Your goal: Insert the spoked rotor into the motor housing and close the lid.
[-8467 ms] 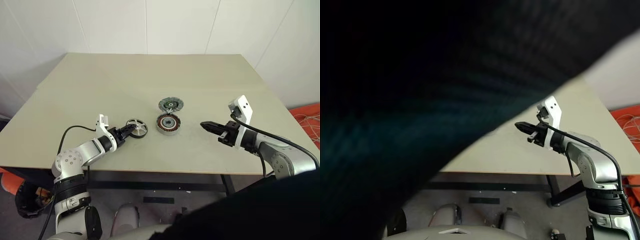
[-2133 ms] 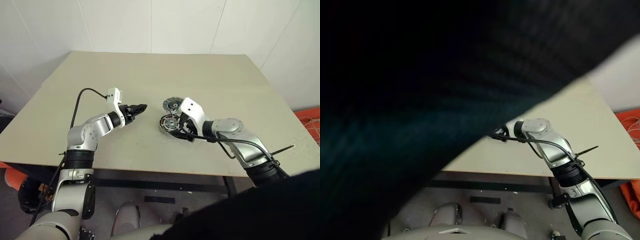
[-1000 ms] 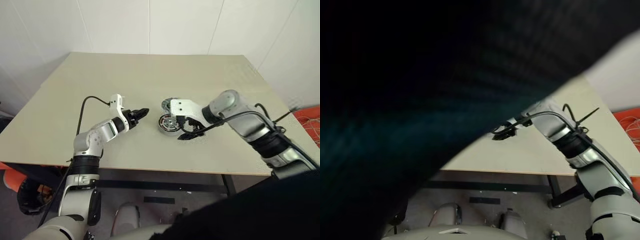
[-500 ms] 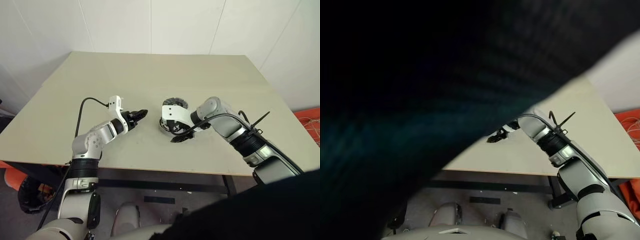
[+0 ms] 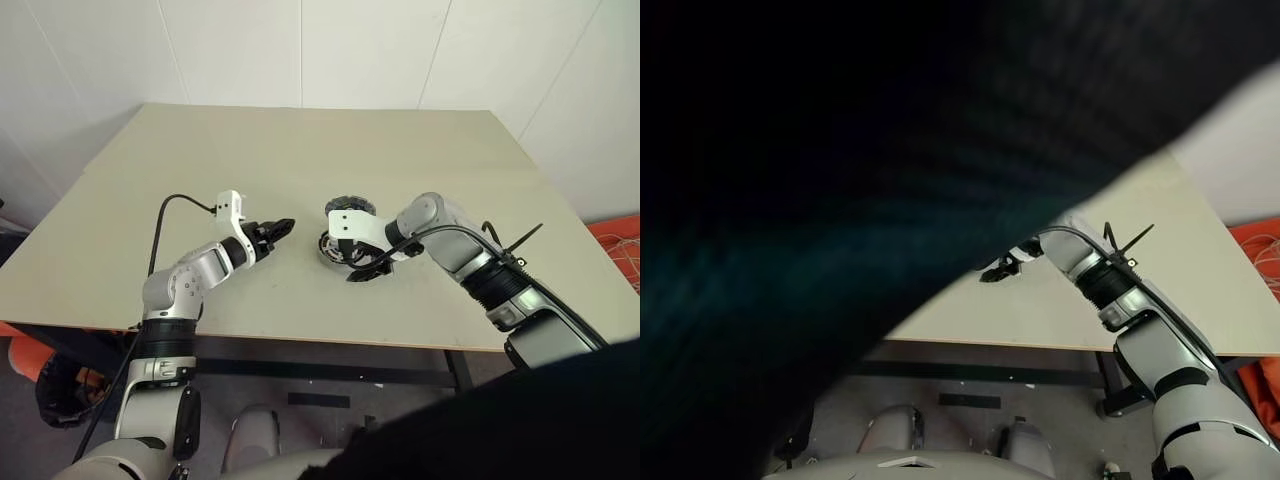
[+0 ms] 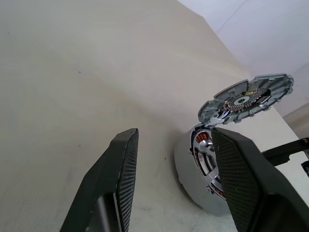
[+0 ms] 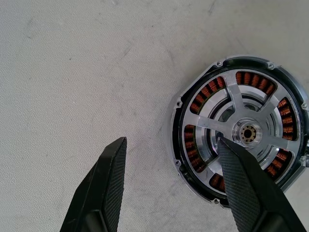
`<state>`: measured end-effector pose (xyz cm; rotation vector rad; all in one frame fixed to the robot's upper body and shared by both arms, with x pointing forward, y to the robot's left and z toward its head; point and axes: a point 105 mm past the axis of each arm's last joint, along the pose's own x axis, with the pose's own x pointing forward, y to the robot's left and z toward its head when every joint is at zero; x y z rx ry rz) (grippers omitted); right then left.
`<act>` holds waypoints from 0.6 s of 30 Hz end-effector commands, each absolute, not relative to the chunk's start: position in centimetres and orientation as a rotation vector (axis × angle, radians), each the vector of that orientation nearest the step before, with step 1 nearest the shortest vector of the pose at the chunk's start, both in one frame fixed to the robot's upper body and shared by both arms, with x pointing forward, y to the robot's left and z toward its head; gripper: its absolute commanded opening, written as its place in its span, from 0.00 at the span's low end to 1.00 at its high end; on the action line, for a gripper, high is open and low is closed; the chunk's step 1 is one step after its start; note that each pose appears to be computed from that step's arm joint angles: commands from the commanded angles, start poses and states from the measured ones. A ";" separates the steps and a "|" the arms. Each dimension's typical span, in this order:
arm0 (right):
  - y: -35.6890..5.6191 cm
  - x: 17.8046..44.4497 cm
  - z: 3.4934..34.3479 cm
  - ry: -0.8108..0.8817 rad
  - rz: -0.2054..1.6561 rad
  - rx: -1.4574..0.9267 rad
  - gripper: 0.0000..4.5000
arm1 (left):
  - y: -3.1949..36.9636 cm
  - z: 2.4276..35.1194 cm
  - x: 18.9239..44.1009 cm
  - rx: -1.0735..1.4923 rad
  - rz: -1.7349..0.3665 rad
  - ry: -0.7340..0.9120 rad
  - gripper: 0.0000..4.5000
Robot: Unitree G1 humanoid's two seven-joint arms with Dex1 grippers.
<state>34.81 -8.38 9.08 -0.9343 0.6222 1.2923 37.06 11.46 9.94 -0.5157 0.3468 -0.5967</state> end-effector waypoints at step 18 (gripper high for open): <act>-8.3 34.3 8.5 0.610 1.258 -0.908 0.66 | 12.7 11.9 38.0 -0.505 -0.579 0.278 0.57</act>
